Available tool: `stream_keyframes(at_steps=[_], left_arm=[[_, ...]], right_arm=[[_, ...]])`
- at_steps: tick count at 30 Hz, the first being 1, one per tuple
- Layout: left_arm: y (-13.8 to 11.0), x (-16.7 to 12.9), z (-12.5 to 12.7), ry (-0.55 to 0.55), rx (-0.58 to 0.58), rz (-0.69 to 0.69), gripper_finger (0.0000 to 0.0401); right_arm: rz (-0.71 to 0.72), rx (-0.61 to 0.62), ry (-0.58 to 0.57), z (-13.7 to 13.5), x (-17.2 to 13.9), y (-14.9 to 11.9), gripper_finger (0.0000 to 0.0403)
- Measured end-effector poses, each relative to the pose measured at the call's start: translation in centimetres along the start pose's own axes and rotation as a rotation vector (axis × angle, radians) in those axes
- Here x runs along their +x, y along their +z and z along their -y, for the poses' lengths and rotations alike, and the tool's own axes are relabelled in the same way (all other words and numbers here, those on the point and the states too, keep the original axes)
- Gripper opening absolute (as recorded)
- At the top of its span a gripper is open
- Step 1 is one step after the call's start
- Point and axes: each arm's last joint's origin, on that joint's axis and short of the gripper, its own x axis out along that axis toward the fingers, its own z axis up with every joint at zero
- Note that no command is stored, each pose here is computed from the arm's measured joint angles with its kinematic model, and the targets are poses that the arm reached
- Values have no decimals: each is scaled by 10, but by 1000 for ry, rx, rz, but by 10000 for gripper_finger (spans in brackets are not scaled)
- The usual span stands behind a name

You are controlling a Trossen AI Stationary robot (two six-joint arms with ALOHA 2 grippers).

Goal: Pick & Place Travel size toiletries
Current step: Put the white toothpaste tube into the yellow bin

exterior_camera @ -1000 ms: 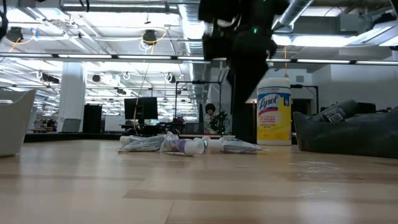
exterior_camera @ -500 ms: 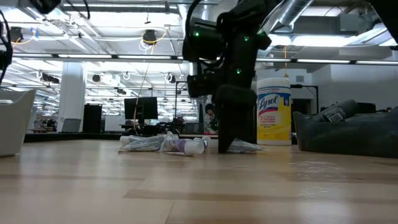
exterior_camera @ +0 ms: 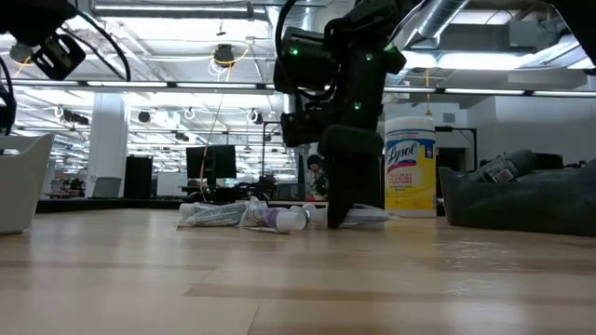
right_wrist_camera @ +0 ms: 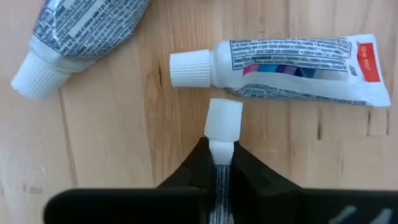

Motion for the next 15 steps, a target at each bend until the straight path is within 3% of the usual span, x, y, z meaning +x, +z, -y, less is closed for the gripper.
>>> stream_keyframes(at_steps=[4,10,15], left_arm=[[-13,5,-4,-12,-19,20,1],[-32,13,-10,-11,-38,50,1],[-45,18,-15,-9,-49,65,1]], right_arm=[[15,-6,-7,1,-18,-3,15],[137,46,3,6,-89,-11,4],[199,115,30,-3,-149,-34,8]])
